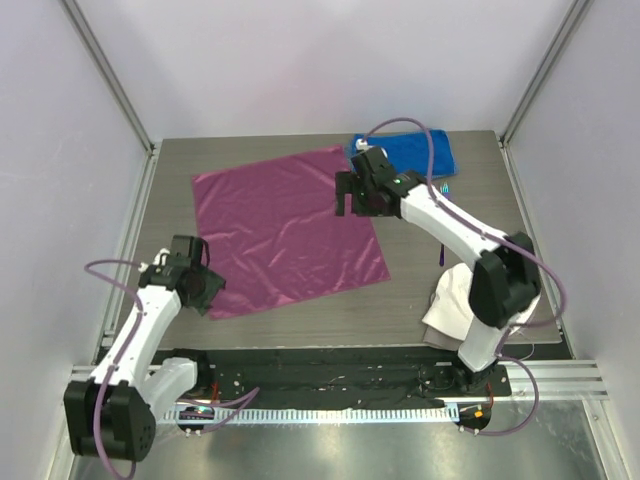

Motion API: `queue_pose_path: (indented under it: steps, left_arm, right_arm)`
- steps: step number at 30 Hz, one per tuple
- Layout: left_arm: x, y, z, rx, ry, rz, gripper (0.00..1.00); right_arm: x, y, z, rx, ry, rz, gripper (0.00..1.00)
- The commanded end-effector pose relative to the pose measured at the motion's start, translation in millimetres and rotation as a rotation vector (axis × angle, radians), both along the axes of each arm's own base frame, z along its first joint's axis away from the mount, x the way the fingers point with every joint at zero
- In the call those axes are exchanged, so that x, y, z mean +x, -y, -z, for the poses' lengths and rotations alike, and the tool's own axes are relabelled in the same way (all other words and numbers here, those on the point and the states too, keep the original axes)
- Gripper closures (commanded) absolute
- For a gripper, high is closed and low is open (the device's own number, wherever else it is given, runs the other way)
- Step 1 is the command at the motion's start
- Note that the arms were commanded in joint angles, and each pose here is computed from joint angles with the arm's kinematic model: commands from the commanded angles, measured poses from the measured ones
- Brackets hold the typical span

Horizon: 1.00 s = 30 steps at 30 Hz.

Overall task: Fold the napkin into a case and place the utensils inside
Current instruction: Smooth out the napkin at the center of the board.

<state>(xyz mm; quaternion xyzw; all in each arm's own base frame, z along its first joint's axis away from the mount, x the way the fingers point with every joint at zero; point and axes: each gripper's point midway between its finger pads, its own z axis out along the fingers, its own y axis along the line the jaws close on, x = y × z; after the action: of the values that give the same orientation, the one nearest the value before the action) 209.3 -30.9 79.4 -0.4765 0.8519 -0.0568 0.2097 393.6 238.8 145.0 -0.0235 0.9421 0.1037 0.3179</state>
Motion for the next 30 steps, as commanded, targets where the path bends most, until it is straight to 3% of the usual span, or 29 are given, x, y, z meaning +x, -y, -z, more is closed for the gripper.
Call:
queue_pose_path:
  steps: [1,5,14,30]
  left_arm:
    - [-38.3,-25.1,18.1,0.079,-0.082,-0.173,0.46]
    - [-27.3,-23.2,26.5,0.048,-0.048,-0.213,0.48]
    - [-29.2,-32.0,46.7,0.094,-0.138,-0.23,0.51]
    - [-46.3,-34.3,62.4,0.1,-0.179,-0.254,0.57]
  right_arm:
    - [-19.1,9.4,-29.6,0.076,0.081,0.025,0.02]
    - [-39.5,23.6,-23.5,0.066,0.086,0.02,0.07]
    - [-65.0,48.3,-9.5,0.001,0.072,0.018,0.08]
    - [-74.6,81.3,21.9,-0.141,-0.035,0.143,0.07]
